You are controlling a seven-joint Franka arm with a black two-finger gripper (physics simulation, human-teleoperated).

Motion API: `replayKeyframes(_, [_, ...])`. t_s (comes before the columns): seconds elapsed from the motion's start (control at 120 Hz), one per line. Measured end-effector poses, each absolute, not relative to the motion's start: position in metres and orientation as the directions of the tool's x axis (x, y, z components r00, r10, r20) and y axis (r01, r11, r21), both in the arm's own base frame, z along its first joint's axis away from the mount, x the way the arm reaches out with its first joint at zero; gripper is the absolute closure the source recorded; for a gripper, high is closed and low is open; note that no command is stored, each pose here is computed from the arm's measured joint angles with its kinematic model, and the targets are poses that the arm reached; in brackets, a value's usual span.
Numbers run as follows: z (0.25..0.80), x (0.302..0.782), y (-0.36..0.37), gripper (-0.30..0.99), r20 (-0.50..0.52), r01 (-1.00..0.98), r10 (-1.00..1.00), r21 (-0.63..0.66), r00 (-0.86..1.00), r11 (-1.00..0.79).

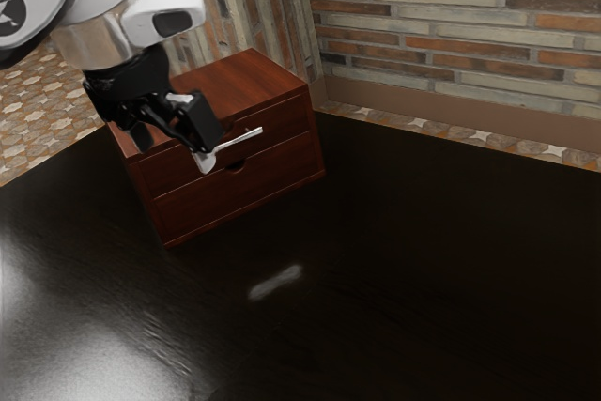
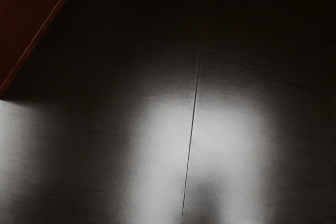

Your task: Pull the drawer handle with one arm to open the drawer

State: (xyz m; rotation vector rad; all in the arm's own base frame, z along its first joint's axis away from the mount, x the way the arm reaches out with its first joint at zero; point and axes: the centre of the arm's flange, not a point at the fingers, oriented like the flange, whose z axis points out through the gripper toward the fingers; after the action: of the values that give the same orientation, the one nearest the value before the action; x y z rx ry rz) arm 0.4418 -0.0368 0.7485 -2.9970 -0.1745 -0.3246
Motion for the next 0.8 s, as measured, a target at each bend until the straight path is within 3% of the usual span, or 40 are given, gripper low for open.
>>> replayKeyframes(0.117, [0.732,0.444,-0.041,0.0,0.223,0.115,0.096,-0.073,0.97,-0.991])
replayKeyframes(0.217, [0.658,0.45,-0.022,0.0,0.194,0.131,0.126,-0.009,0.973,-0.991])
replayKeyframes(0.375, [0.647,0.464,-0.026,0.0,0.35,0.054,0.058,0.021,0.935,-0.998])
replayKeyframes(0.55, [0.652,0.48,-0.029,0.0,0.455,-0.06,-0.082,-0.064,0.887,-0.996])
replayKeyframes(0.8, [0.65,0.491,-0.014,0.0,0.415,-0.163,-0.284,-0.304,0.864,-0.939])
